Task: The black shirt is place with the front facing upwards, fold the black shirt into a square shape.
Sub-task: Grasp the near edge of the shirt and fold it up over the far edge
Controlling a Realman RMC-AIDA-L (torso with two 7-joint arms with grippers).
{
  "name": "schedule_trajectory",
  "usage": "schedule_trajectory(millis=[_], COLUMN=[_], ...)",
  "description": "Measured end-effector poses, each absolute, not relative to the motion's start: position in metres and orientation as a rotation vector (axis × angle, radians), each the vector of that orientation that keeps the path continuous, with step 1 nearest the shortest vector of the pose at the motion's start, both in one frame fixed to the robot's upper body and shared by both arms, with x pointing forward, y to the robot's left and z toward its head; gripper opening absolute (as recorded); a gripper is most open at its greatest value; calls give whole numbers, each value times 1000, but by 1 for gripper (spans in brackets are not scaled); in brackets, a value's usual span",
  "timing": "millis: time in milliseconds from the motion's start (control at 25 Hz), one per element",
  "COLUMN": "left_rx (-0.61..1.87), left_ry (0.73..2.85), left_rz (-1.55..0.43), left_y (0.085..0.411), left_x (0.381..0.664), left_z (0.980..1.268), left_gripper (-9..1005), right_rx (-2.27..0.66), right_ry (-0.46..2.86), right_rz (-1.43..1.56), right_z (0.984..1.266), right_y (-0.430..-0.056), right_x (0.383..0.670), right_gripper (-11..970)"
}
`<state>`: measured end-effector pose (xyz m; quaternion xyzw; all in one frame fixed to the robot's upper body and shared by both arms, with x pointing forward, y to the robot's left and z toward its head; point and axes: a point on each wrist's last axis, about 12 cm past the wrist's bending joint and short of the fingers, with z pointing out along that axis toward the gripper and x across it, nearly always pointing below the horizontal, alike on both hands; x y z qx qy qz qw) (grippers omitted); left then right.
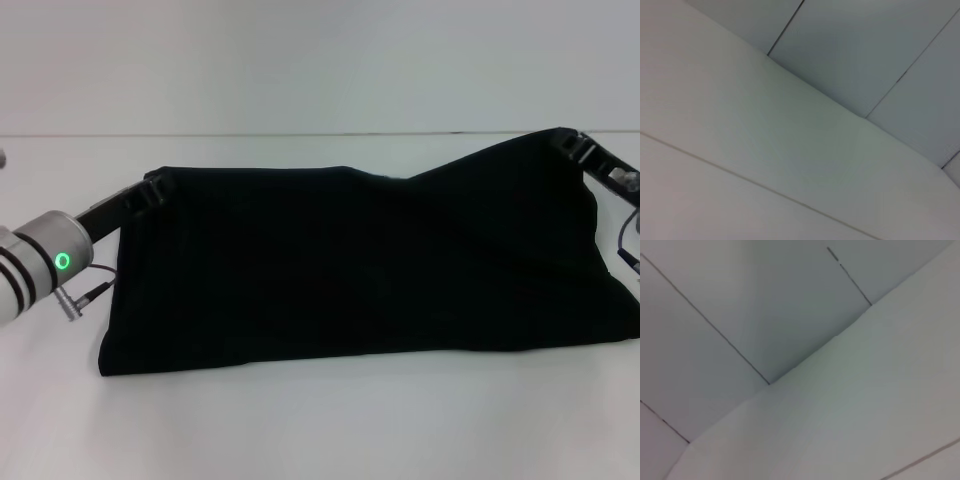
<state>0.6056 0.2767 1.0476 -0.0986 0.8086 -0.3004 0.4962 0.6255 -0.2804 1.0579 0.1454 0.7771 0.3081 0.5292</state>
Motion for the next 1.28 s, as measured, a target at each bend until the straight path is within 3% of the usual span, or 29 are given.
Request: schedule_trajectory(millis=[160, 280, 400, 720, 1040, 1160, 1280], left_rx=[-311, -324, -330, -323, -323, -325, -336], left_ry=[1961, 1950, 1916, 1926, 1943, 1945, 1929], left_rz=[-692, -679, -667, -623, -605, -598, -615], left_y=[276, 273, 270, 269, 272, 277, 282], left_x=[608, 608, 607, 605, 601, 599, 594], left_z=[1042, 1040, 1038, 1033, 1029, 1028, 1027], left_gripper=[66, 68, 69, 388, 766, 795, 824], right_rx=[314, 314, 296, 307, 281, 288, 298], right_ry=[1867, 1863, 1864, 1885, 1810, 1786, 1780], right_rz=[673, 637, 611, 577, 689, 717, 722], right_z=[1057, 1056, 1055, 1052, 1045, 1040, 1036], right_y=[-278, -276, -275, -277, -288, -295, -301], right_x=[629, 631, 631, 632, 605, 591, 582], right_gripper=[45, 175, 240, 415, 773, 887, 925])
